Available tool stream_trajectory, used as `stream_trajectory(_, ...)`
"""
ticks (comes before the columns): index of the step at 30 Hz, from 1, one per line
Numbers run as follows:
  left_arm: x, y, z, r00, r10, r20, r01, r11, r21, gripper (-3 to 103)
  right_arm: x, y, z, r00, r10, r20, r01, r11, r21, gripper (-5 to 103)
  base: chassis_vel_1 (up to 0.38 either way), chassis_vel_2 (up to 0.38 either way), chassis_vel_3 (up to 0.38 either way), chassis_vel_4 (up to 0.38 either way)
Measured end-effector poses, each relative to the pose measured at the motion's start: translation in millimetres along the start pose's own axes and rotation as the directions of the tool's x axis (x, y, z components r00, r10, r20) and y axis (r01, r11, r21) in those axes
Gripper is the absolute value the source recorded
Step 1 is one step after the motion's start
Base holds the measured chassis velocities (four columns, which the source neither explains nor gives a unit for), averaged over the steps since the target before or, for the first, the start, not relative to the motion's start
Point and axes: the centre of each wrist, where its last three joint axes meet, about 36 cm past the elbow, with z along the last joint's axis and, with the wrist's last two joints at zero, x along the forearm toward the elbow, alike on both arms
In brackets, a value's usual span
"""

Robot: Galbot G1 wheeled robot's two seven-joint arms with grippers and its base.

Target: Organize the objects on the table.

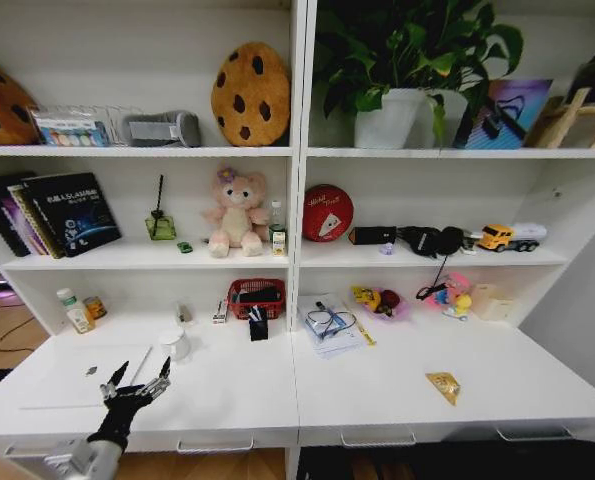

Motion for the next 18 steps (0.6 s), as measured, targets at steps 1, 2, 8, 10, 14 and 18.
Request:
stream_trajectory(1, 0.0, 0.0, 0.0, 1.000, 0.000, 0.000, 0.000, 1.000, 0.000, 100, -6.2, -4.9, -20.3, 0.997, 0.008, 0.077, -0.009, 1.000, 0.013, 100, 0.000, 0.000, 0.000, 0.000)
stream_trajectory(2, 0.0, 0.0, 0.0, 1.000, 0.000, 0.000, 0.000, 1.000, 0.000, 100, -10.0, -10.7, -36.0, 0.986, -0.010, 0.168, 0.003, 0.999, 0.044, 100, 0.000, 0.000, 0.000, 0.000)
stream_trajectory(8, 0.0, 0.0, 0.1, 1.000, 0.000, 0.000, 0.000, 1.000, 0.000, 100, -17.4, -20.6, -79.0, 0.847, -0.116, 0.519, 0.084, 0.993, 0.085, 100, 0.000, 0.000, 0.000, 0.000)
stream_trajectory(10, 0.0, 0.0, 0.1, 1.000, 0.000, 0.000, 0.000, 1.000, 0.000, 100, -40.0, -24.4, -94.6, 0.768, -0.129, 0.628, 0.082, 0.991, 0.103, 100, 0.000, 0.000, 0.000, 0.000)
stream_trajectory(14, 0.0, 0.0, 0.0, 1.000, 0.000, 0.000, 0.000, 1.000, 0.000, 100, -88.8, -38.7, -119.7, 0.698, -0.108, 0.708, 0.032, 0.992, 0.120, 100, 0.000, 0.000, 0.000, 0.000)
stream_trajectory(18, 0.0, 0.0, 0.0, 1.000, 0.000, 0.000, 0.000, 1.000, 0.000, 100, -111.4, -57.7, -128.3, 0.679, -0.087, 0.729, -0.001, 0.993, 0.120, 100, 0.000, 0.000, 0.000, 0.000)
